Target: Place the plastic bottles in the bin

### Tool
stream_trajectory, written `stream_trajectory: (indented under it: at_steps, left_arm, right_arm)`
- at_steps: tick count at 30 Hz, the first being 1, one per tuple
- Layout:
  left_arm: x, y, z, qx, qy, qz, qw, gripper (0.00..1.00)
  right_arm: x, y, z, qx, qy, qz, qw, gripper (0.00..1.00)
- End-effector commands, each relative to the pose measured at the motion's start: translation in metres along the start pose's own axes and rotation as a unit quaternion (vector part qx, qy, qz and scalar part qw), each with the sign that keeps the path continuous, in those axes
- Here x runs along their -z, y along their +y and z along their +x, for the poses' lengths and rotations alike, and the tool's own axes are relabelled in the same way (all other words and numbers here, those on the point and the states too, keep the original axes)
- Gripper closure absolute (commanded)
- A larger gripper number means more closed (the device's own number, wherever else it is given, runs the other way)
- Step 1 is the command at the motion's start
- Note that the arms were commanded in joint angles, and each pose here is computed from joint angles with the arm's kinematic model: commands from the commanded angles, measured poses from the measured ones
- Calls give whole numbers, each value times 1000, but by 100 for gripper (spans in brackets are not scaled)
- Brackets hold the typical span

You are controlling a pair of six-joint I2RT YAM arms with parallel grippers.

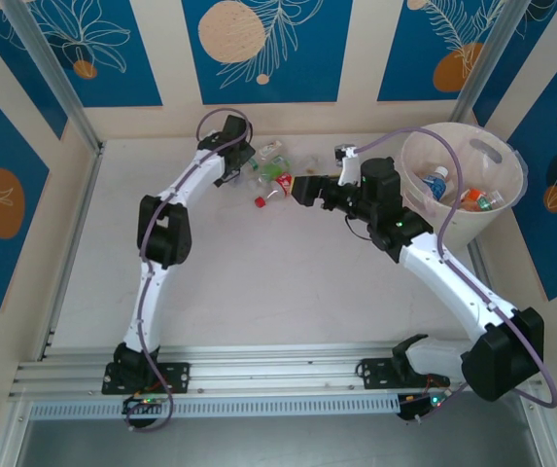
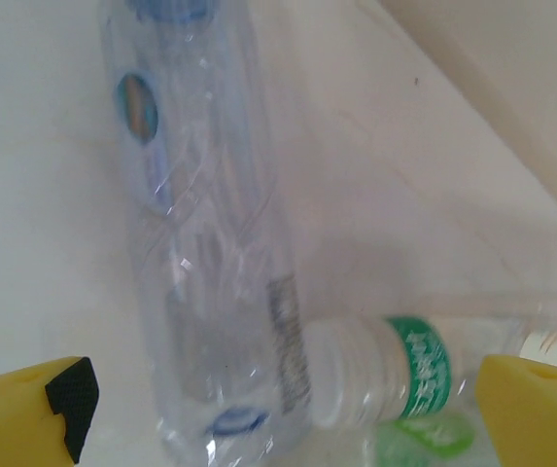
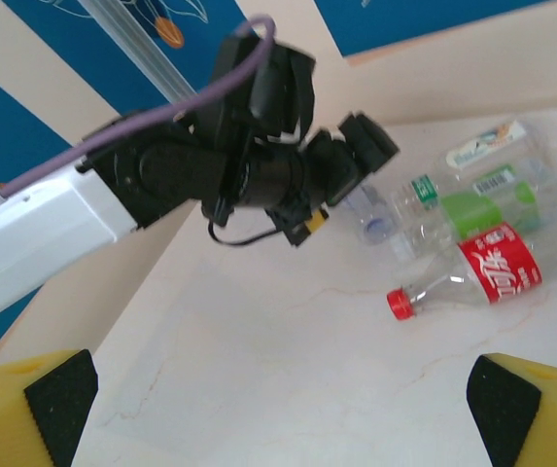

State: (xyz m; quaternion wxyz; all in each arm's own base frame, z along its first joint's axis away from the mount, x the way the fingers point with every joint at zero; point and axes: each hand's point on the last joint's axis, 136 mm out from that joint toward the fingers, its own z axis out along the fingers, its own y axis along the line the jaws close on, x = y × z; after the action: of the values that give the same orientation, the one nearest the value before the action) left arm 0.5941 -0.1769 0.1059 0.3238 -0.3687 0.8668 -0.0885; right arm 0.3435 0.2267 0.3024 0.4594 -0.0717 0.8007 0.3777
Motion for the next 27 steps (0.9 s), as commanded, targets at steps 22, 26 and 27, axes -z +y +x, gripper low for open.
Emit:
stream_trajectory:
  at_steps: [22, 26, 27]
  left_arm:
    - [-49, 51, 19, 17, 30, -106, 994, 31]
    - [-45, 50, 14, 1, 21, -104, 994, 44]
    - [-44, 50, 13, -2, 19, -103, 995, 46]
  right_arm:
    - [18, -21, 15, -28, 1, 69, 997, 0]
    - [20, -25, 15, -27, -3, 81, 996, 0]
    - [20, -26, 15, -27, -4, 84, 996, 0]
